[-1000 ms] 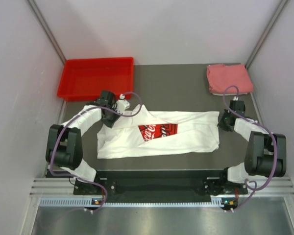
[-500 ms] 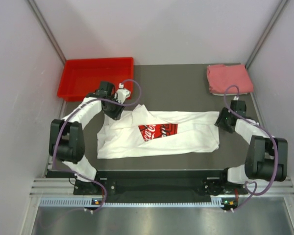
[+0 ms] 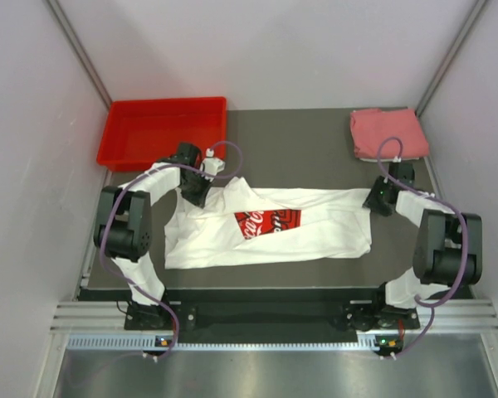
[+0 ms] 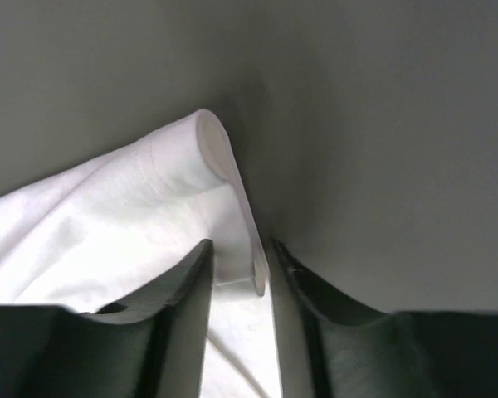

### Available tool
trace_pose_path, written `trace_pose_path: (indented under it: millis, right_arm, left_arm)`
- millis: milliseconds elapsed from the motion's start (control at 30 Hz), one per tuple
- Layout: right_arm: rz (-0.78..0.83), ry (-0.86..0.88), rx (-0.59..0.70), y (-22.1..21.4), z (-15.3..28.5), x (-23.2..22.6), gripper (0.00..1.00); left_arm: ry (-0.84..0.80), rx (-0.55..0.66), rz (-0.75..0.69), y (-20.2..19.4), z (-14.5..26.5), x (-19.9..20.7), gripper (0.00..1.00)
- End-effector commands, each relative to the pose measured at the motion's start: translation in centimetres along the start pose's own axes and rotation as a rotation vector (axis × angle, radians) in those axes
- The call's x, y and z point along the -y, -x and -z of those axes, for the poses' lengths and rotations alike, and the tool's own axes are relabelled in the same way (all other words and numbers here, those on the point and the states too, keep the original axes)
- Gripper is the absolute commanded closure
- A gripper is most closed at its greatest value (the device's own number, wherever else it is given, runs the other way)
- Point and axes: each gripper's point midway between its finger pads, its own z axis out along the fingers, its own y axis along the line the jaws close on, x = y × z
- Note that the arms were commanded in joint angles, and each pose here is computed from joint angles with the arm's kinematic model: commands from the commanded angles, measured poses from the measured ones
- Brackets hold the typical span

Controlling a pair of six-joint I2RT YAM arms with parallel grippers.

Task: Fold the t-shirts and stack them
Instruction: Fold the tshirt

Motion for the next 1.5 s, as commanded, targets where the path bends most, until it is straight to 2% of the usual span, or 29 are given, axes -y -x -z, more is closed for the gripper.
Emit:
trace_pose_path:
  millis: [0, 67, 133, 267, 467, 733, 933, 1067, 1300, 1467]
  right_arm:
    - [-0.033, 0.042, 0.004, 0.3, 0.0, -0.5, 0.68]
    - [-0.034, 0.042, -0.003, -0.1, 0.2, -0.5, 0.79]
    - [-0.027, 0.037, -0.016, -0.5, 0.4, -0.3, 0.84]
    - [-0.007, 0.001, 0.007, 0.1, 1.1, 0.3, 0.89]
    - [0.021, -0.034, 0.022, 0.6, 1.9, 0.9, 0.99]
    - [0.059, -0.071, 0.027, 1.0, 3.0, 1.5, 1.00]
    - [0.075, -0.058, 0.014, 1.0, 4.3, 1.2, 1.00]
    - [0.079, -0.020, -0.023, 0.1, 4.7, 0.6, 1.00]
    - [0.074, -0.035, -0.125, -3.6, 3.7, 1.8, 1.00]
    - [0.081, -0.078, -0.114, -3.4, 3.5, 2.6, 1.00]
  left_arm:
    - [0.017, 0.078, -0.022, 1.5, 2.3, 0.2, 1.00]
    - [0.006, 0.094, -0.031, 1.7, 2.9, 0.6, 1.00]
    - [-0.004, 0.093, -0.034, 1.7, 3.0, 0.7, 1.00]
    - [0.013, 0.088, -0.038, 1.4, 3.2, 0.5, 1.00]
    - [0.074, 0.157, -0.042, 3.1, 4.8, -1.0, 1.00]
    - [0.184, 0.231, -0.081, 5.4, 8.4, -4.4, 1.00]
    - [0.252, 0.183, -0.126, 3.1, 9.3, -6.3, 1.00]
    - [0.287, 0.142, -0.106, 0.9, 9.1, -8.3, 1.00]
    - [0.120, 0.053, -0.116, -3.5, 6.5, -5.2, 1.00]
    - [0.070, -0.002, -0.137, -5.6, 5.8, -4.0, 1.00]
